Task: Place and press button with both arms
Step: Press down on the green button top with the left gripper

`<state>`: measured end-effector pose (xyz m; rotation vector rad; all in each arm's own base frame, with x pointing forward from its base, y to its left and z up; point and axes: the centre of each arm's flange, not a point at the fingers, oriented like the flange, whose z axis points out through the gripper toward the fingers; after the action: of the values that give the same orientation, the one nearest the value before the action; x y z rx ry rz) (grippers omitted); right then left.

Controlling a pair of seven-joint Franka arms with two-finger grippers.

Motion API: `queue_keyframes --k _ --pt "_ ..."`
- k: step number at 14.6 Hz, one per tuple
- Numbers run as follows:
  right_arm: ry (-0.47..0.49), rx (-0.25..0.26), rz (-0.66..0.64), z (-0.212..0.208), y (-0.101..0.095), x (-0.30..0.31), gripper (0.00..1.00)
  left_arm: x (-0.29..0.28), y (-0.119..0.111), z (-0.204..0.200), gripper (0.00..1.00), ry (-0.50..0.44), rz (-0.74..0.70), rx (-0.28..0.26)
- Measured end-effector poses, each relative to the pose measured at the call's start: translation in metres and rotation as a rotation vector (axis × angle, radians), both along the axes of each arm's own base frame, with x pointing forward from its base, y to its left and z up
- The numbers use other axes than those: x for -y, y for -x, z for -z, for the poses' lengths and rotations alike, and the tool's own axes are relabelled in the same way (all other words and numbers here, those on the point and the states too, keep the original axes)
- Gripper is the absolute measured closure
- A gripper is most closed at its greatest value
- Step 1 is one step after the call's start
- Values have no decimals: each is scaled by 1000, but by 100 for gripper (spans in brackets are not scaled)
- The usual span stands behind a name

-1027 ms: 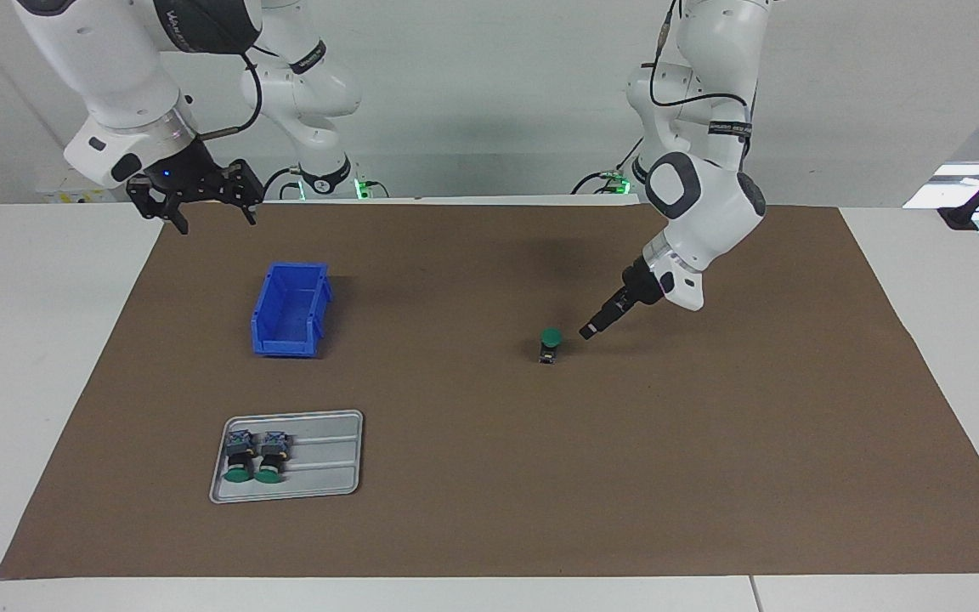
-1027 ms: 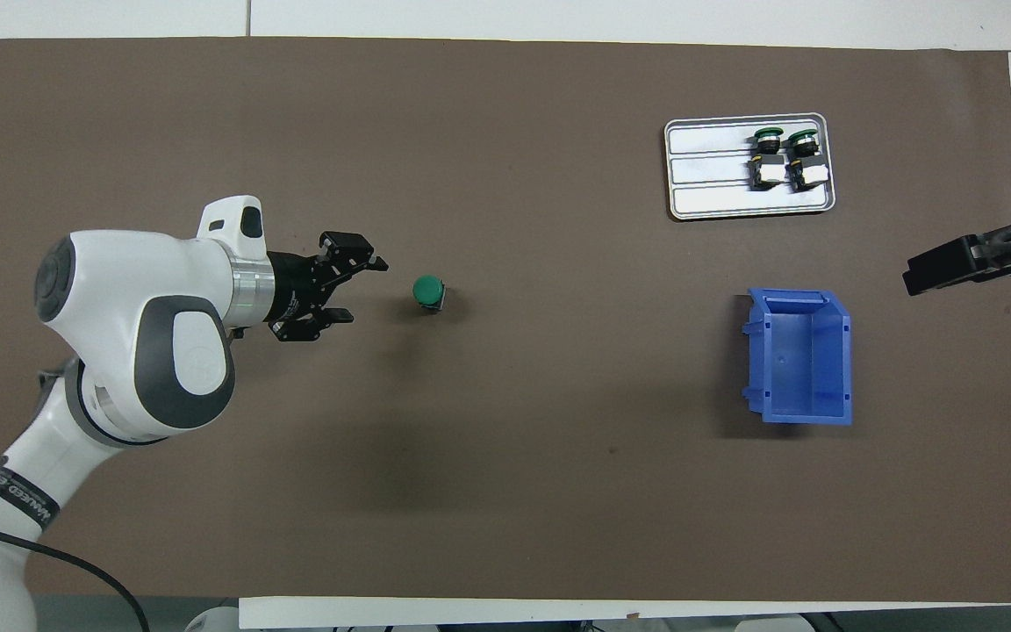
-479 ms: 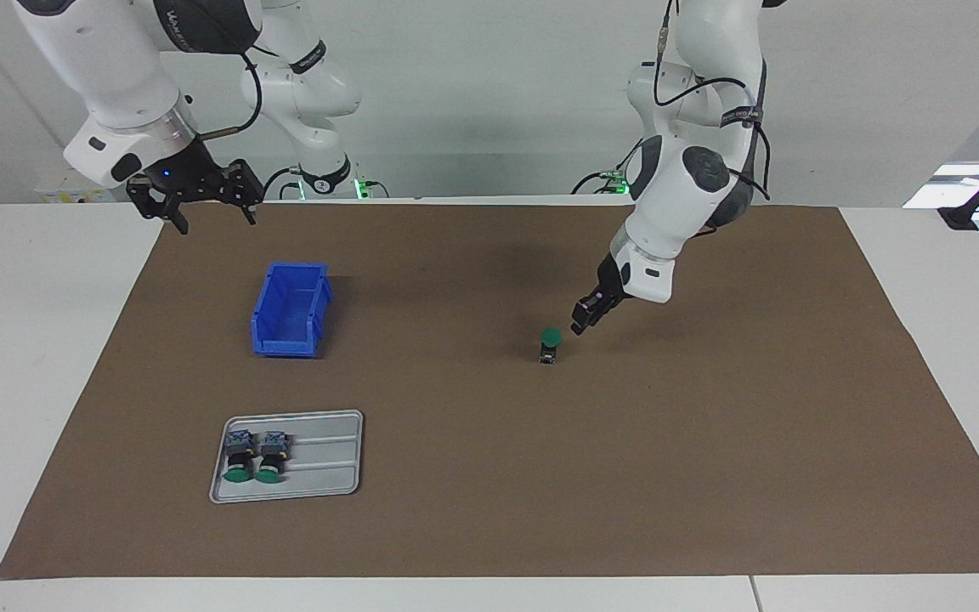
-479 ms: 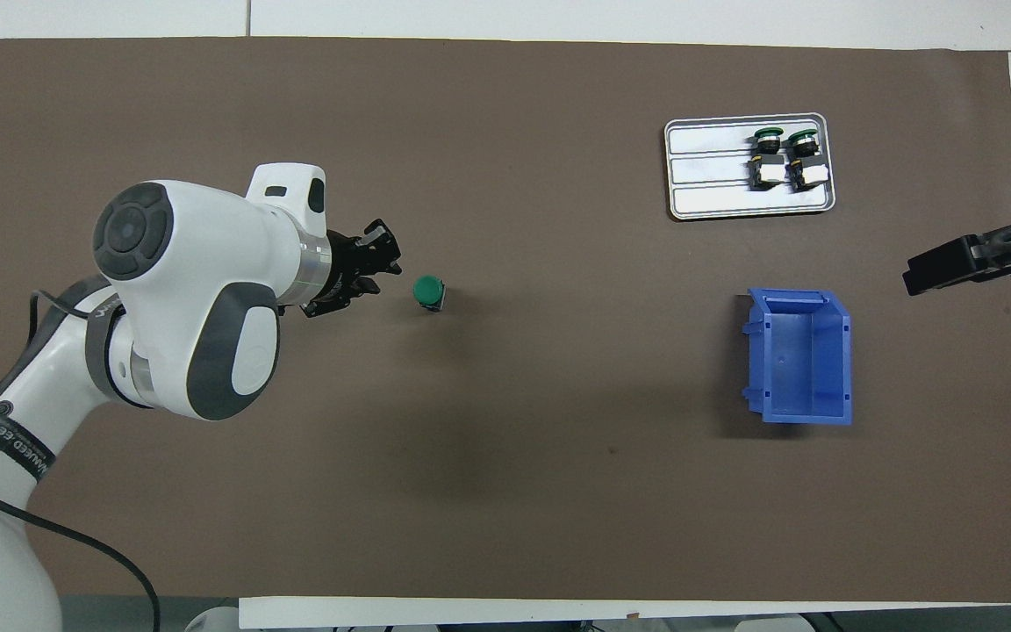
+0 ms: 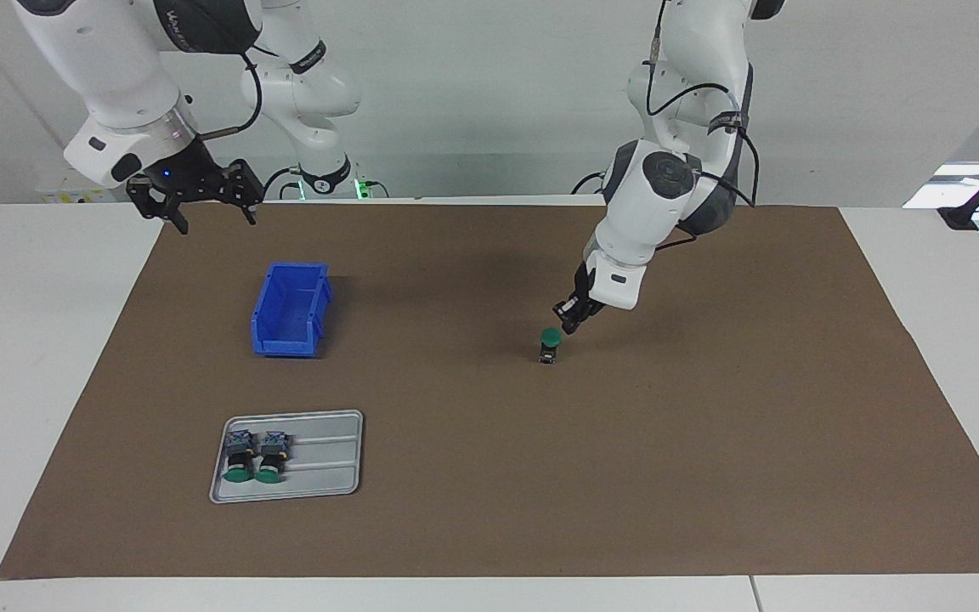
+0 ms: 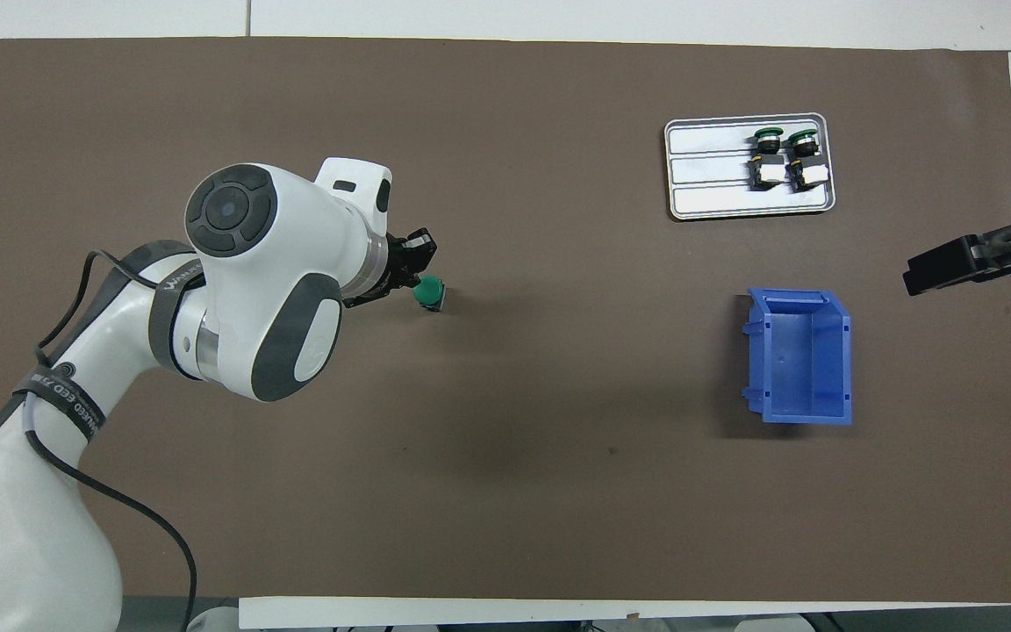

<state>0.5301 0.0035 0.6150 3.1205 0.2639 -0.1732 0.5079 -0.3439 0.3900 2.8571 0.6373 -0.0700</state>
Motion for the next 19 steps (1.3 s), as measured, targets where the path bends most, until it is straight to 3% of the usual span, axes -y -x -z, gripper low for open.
queue_keyframes --k 19 --pt "0 0 0 0 0 0 0 13 2 24 99 -12 18 9"
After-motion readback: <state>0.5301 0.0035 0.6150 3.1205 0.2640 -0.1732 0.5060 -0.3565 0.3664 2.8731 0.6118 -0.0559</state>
